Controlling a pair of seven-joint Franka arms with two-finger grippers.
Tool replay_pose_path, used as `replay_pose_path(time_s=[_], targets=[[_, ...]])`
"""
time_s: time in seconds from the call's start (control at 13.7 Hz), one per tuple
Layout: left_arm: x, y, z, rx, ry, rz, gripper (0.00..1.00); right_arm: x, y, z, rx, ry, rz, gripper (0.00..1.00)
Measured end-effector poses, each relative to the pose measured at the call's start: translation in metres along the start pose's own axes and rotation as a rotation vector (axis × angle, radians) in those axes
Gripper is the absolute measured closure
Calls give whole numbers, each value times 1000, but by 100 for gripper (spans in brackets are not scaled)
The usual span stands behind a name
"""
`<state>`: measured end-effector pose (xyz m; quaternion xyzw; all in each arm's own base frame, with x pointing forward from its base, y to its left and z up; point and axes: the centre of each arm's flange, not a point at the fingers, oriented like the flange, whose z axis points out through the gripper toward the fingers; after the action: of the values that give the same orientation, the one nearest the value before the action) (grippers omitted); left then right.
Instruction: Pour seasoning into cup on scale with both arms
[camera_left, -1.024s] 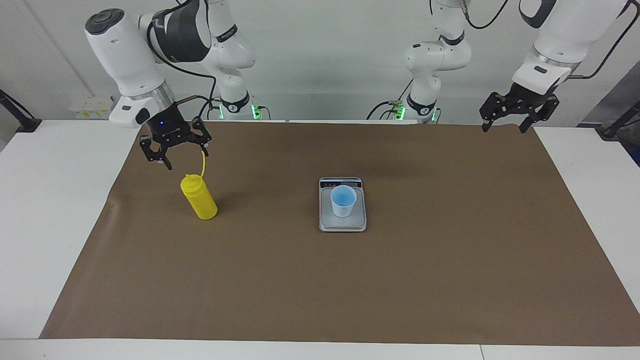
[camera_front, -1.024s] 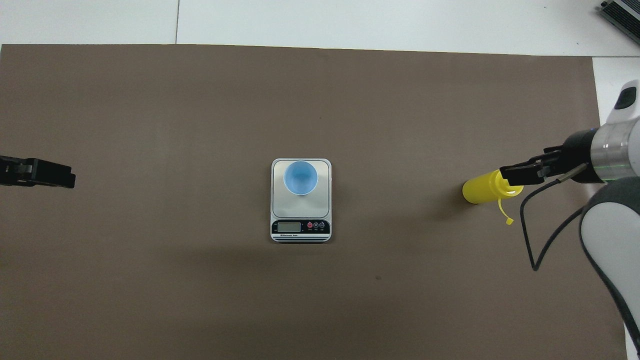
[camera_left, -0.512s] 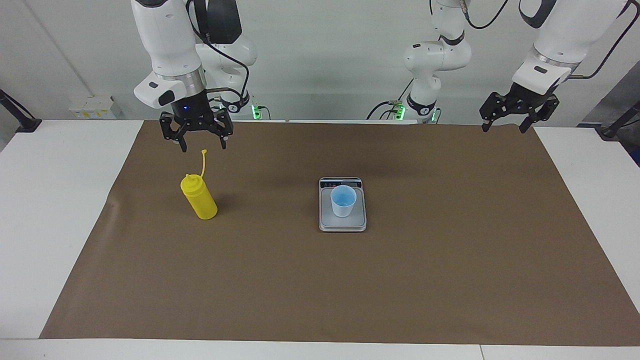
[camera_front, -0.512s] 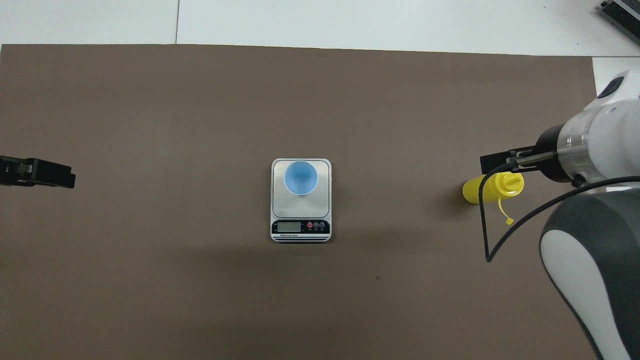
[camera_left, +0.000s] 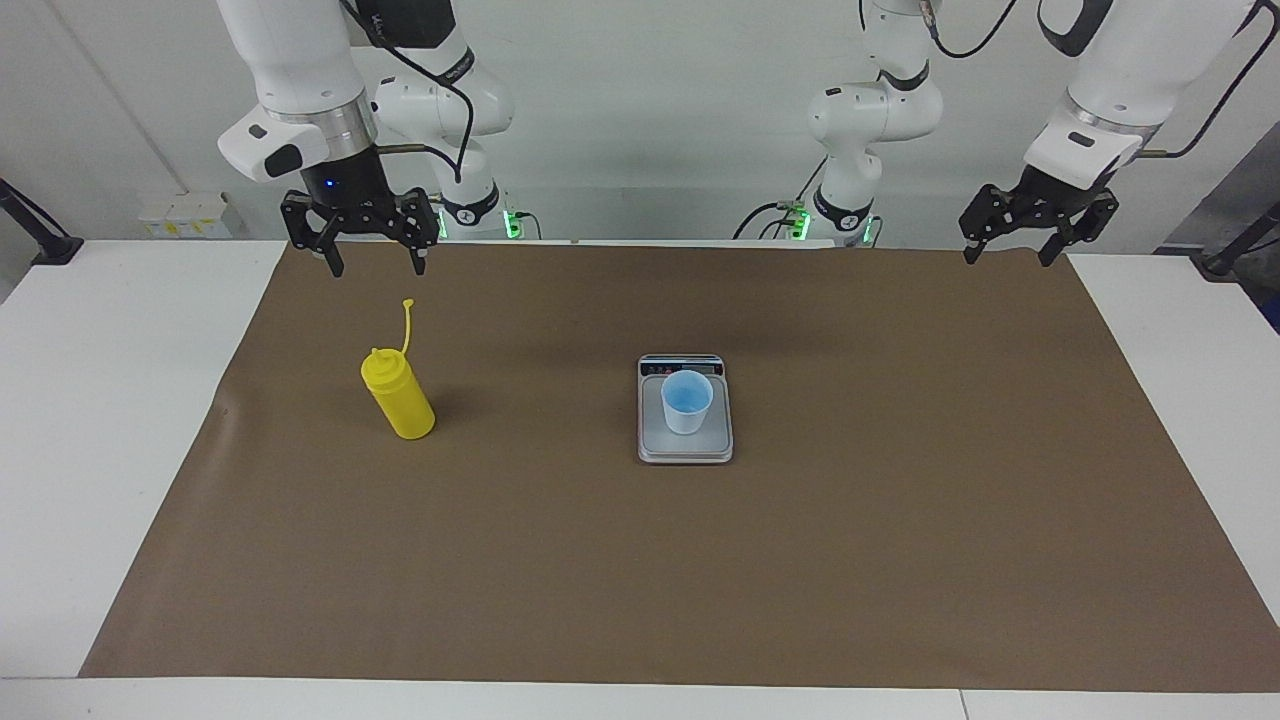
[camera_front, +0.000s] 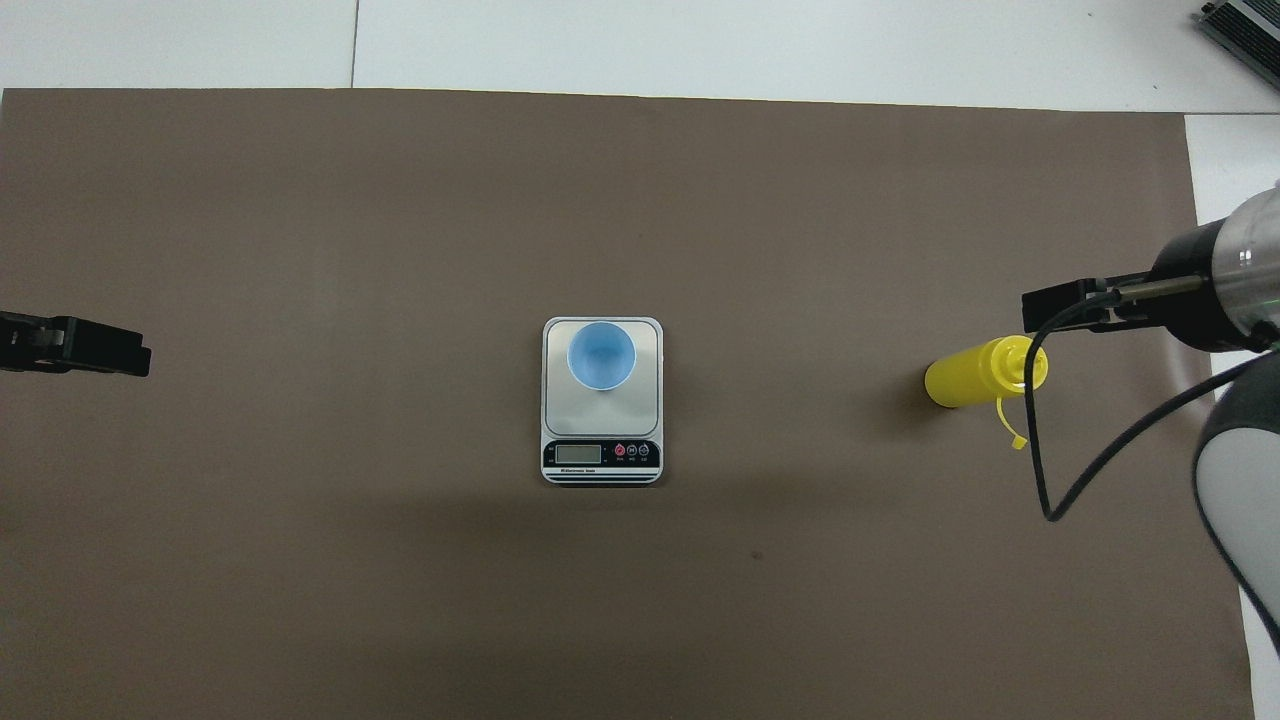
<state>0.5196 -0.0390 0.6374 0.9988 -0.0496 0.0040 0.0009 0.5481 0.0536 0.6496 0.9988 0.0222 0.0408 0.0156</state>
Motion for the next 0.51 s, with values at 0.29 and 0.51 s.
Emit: replay_pose_path(time_s=[0.29,0.51], targets=[[0,0,0,0,0,0,0,-2,6,-15,2,2,11,0],[0,0,0,0,0,0,0,2,9,-6,11,-14,18,0]])
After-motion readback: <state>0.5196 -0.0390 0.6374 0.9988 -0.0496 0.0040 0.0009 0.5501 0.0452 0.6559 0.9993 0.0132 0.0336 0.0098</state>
